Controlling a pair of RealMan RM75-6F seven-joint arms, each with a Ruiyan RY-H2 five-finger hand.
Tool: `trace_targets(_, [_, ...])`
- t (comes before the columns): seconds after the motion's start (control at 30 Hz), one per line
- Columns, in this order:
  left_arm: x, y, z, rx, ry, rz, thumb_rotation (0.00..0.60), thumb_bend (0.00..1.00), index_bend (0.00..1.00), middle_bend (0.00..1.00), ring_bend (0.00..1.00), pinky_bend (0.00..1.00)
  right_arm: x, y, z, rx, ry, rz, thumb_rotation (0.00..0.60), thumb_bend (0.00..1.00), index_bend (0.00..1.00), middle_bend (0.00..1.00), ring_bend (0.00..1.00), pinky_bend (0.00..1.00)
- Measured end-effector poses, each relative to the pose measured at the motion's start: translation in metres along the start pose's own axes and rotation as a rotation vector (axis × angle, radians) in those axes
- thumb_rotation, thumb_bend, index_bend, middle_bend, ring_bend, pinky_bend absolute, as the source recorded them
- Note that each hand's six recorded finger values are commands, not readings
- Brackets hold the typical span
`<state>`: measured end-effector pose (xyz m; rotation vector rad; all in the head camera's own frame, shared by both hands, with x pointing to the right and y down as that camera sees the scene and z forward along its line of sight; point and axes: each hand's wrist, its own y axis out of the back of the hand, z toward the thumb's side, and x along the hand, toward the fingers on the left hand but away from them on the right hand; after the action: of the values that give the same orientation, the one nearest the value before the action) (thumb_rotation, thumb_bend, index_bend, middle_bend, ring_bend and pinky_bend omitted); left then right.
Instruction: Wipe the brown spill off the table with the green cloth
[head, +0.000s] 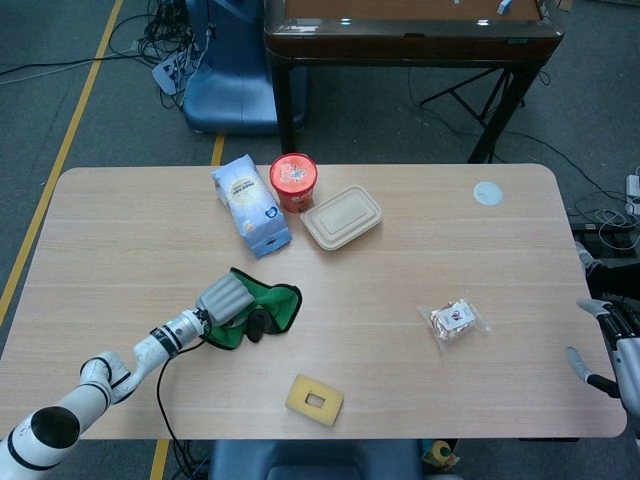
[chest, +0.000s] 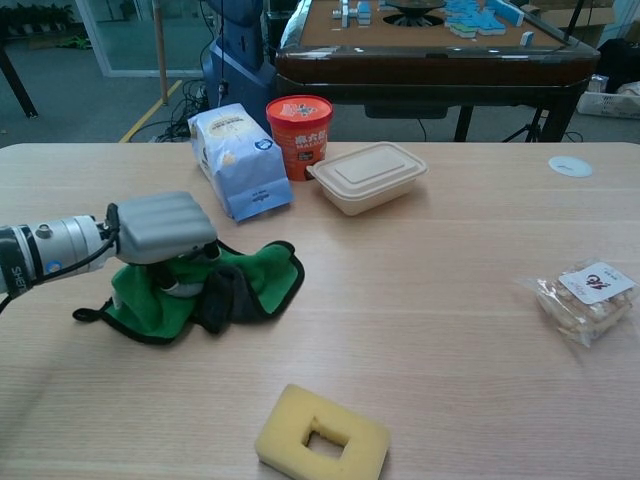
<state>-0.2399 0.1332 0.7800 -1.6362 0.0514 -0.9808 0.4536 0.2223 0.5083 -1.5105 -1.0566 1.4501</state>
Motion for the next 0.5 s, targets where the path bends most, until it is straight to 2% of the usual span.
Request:
trace_targets(0.1, [-0.004,-0.005,-0.017,0.004,0.048,-0.017,0.6,0.38,0.73,0.73,0.77,1.0,-0.001,-0.001,0.001,0.001,0.004,0.003,0.6,0.37,0.25,0.28,0.2,0.27])
trace_targets(0.2, [-0.006,-0.009,-0.015,-0.021,0.044,-0.03,0.6,0.38,0.73,0.73,0.77,1.0,-0.003,-0.002,0.003,0.0,0.009,0.006,0.6,0.37,0.25,0.28,0.2,0.27])
trace_targets(0.4, [-0.005,-0.005,0.016,-0.063,-0.049,-0.003,0.6,0.38,0.73,0.73,0.77,1.0,-0.003,-0.002,0.004,0.0,0.014,0.005,0.6,0.37,0.25,0.28,0.2,0.27])
trace_targets(0.5, [-0.005,-0.001,0.039,-0.071,-0.122,0.01,0.6,0.38,0.73,0.73,0.77,1.0,-0.002,0.0,0.003,0.001,0.011,-0.001,0.6,0.37,0.25,0.28,0.2,0.27])
